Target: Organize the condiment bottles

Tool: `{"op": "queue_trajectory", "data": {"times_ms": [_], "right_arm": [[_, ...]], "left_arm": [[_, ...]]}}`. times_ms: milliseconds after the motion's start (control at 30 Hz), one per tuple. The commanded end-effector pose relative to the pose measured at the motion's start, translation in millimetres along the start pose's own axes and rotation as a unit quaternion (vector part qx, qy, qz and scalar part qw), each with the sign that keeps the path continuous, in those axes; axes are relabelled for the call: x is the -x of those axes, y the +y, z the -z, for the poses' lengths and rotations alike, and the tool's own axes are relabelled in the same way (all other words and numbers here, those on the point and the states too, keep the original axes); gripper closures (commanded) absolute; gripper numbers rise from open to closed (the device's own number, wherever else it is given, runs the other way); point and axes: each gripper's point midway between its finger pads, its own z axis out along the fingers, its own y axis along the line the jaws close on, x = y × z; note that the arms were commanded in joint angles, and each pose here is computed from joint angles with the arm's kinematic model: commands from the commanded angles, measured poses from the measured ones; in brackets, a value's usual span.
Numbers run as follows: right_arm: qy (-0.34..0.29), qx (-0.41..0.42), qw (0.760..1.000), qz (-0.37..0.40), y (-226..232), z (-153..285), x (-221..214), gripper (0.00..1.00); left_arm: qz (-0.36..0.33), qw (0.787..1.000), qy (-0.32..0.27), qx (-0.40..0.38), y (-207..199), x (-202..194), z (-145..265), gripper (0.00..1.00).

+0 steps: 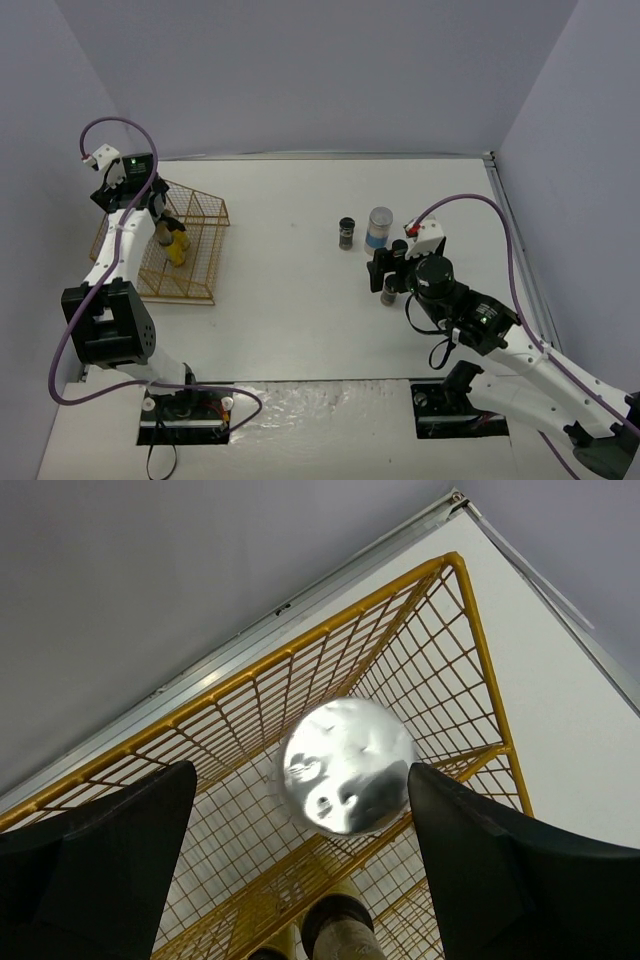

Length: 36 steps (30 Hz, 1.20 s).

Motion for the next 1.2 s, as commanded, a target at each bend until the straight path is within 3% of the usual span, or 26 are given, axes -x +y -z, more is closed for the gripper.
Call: {"op": "queue_trajectory", "data": {"times_ms": [0,233,400,600,733,900,1033,1167], "right_arm": [[-0.031,0.005,0.999,-0.02,3,-1,16,0.0],[-0.035,-0.002,0.999,-0.026,4,-2,23,0.0],[-0.032,-0.033,0.999,-0.028,0,-14,29,0.0],[0.006,-0.046,0.998,-0.04,-12,-59,27,0.0],[0.008,-0.069,0.996,-0.046,-32,-93,31,0.0],[0.035,-0.083,0.995,-0.039,-44,-141,24,0.0],[0.031,-0.087,0.995,-0.03,-52,-163,26,0.01],[0.04,-0.097,0.994,-0.022,-60,-178,19,0.07]], "left_arm": [[0.021,0.999,-0.026,-0.012,-8,22,4,0.15],[0.026,0.999,-0.017,-0.037,-14,27,14,0.13],[0.022,0.997,0.005,-0.071,-23,34,34,0.04],[0.002,0.985,0.01,-0.171,-35,63,95,0.03],[-0.051,0.962,0.036,-0.267,-45,54,137,0.03],[-0.12,0.898,0.076,-0.416,-56,2,199,0.03],[-0.227,0.843,0.083,-0.48,-60,-72,232,0.03],[-0.275,0.814,0.092,-0.502,-48,-113,245,0.03]]}}
